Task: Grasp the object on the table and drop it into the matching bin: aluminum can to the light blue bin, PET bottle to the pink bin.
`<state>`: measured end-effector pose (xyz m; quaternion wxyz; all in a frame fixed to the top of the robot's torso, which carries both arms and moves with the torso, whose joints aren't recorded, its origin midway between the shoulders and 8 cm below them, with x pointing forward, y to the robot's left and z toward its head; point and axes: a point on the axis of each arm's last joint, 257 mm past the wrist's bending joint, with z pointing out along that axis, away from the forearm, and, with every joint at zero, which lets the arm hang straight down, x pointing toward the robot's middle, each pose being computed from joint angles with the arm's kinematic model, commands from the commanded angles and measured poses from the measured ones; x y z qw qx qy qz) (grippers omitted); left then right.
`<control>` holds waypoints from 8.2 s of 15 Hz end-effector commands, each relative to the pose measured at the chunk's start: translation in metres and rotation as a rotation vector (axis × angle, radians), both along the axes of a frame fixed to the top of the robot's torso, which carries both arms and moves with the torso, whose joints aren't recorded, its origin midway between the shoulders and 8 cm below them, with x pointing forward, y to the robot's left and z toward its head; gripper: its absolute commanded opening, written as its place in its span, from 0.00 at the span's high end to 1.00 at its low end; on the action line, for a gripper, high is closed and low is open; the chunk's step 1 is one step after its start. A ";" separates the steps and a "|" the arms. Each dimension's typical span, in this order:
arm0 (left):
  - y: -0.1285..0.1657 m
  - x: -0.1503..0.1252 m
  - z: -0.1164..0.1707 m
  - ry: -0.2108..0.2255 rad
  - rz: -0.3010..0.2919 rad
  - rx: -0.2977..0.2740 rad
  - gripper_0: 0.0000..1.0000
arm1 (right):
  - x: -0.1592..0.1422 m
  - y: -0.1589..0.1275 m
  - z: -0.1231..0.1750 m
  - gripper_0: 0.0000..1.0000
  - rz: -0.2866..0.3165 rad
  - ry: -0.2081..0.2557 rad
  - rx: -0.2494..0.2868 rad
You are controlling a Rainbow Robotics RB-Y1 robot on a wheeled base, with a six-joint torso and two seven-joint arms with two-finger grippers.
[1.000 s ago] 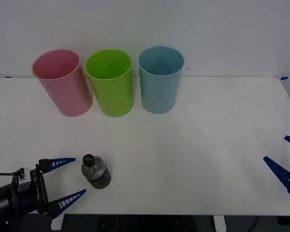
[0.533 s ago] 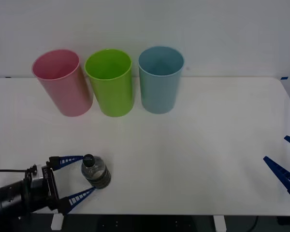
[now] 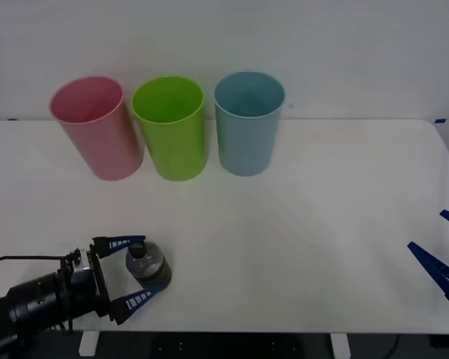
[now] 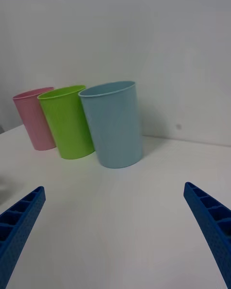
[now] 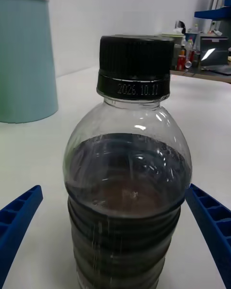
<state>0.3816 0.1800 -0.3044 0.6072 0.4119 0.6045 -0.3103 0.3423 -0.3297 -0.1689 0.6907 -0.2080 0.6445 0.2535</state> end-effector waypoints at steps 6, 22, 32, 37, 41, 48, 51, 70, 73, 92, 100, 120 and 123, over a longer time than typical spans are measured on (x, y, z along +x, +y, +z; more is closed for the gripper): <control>-0.006 0.004 0.001 0.000 -0.011 0.004 0.00 | 0.000 0.000 0.000 0.00 0.000 0.000 0.000; 0.020 0.007 0.019 -0.014 0.042 -0.047 1.00 | 0.000 0.000 0.000 0.00 0.000 0.000 0.000; 0.092 0.023 0.106 0.021 0.356 -0.199 1.00 | 0.000 0.000 0.000 0.00 0.000 0.000 0.000; 0.114 0.038 0.157 0.015 0.463 -0.303 1.00 | 0.000 0.000 0.000 0.00 0.000 0.000 0.000; 0.125 0.041 0.198 0.033 0.478 -0.395 1.00 | 0.000 0.000 0.000 0.00 0.000 0.000 0.000; 0.159 0.067 0.260 -0.007 0.566 -0.464 1.00 | 0.000 0.000 0.000 0.00 0.000 0.000 0.000; 0.175 0.089 0.284 -0.047 0.623 -0.484 1.00 | 0.000 0.000 0.000 0.00 0.000 0.000 0.000; 0.153 0.255 0.311 -0.082 0.648 -0.262 1.00 | 0.000 0.000 0.000 0.00 0.000 0.000 0.000; 0.146 0.258 0.310 -0.077 0.641 -0.272 1.00 | 0.000 0.000 0.000 0.00 0.000 0.000 0.000; 0.152 0.224 0.300 -0.058 0.600 -0.363 0.00 | 0.000 0.000 0.000 0.00 0.000 0.000 0.000; 0.187 0.144 0.268 -0.038 0.565 -0.369 0.00 | 0.000 0.000 0.000 0.00 0.000 0.000 0.000; 0.195 -0.020 0.168 -0.003 0.395 -0.127 0.00 | 0.000 0.000 0.000 0.00 0.000 0.000 0.000; 0.192 -0.039 0.162 0.019 0.381 -0.120 0.00 | 0.000 0.000 0.000 0.00 0.000 0.000 0.000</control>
